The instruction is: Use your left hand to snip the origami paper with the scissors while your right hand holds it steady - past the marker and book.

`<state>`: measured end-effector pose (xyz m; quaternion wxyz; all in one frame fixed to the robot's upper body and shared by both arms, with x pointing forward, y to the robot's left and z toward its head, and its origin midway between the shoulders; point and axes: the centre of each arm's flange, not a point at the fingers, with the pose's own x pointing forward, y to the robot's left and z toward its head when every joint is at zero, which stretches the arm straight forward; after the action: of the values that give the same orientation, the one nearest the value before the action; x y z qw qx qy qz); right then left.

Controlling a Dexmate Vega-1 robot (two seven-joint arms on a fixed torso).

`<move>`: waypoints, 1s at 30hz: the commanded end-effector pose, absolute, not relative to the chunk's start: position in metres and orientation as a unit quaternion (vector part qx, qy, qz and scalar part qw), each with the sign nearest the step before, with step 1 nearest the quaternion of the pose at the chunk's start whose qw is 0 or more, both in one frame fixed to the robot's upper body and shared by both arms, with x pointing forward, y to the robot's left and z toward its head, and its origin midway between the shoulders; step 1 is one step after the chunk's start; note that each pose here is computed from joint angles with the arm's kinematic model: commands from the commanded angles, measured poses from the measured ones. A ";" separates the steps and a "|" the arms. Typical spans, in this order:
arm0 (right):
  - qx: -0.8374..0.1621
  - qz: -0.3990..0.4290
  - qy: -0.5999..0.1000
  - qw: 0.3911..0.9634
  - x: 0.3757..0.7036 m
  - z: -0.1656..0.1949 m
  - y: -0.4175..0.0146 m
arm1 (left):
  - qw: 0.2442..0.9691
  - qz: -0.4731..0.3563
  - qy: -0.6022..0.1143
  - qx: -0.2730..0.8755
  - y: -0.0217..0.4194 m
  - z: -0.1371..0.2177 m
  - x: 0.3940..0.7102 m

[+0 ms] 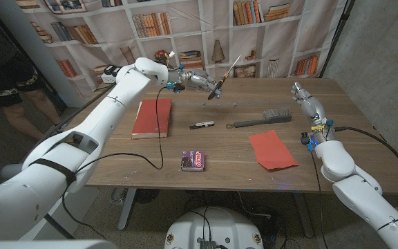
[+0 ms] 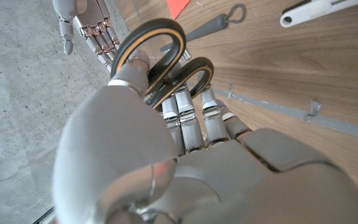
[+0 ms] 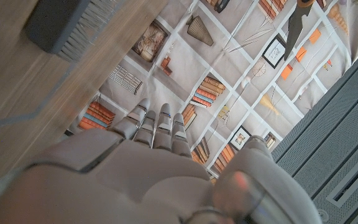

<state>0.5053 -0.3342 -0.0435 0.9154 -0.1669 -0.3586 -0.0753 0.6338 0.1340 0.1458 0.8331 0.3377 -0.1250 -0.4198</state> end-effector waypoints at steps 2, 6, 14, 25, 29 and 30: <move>-0.208 -0.121 -0.370 0.898 0.472 -0.060 -0.333 | 0.817 -0.490 -0.073 0.295 0.107 0.141 0.639; -0.224 -0.124 -0.382 0.888 0.460 -0.070 -0.332 | 0.813 -0.493 -0.065 0.302 0.098 0.140 0.639; -0.269 -0.157 -0.396 0.864 0.431 -0.087 -0.322 | 0.820 -0.497 -0.058 0.277 0.086 0.132 0.637; -0.359 -0.206 -0.396 0.820 0.405 -0.100 -0.294 | 0.820 -0.517 -0.051 0.242 0.094 0.117 0.640; -0.390 -0.218 -0.398 0.801 0.399 -0.103 -0.287 | 0.817 -0.521 -0.040 0.244 0.095 0.116 0.640; -0.395 -0.223 -0.399 0.797 0.397 -0.105 -0.285 | 0.816 -0.522 -0.036 0.245 0.094 0.115 0.641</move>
<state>0.4209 -0.3000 -0.0934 0.8709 -0.2657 -0.3898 -0.1381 0.6374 0.0926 0.1279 0.8171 0.2730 -0.0564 -0.5046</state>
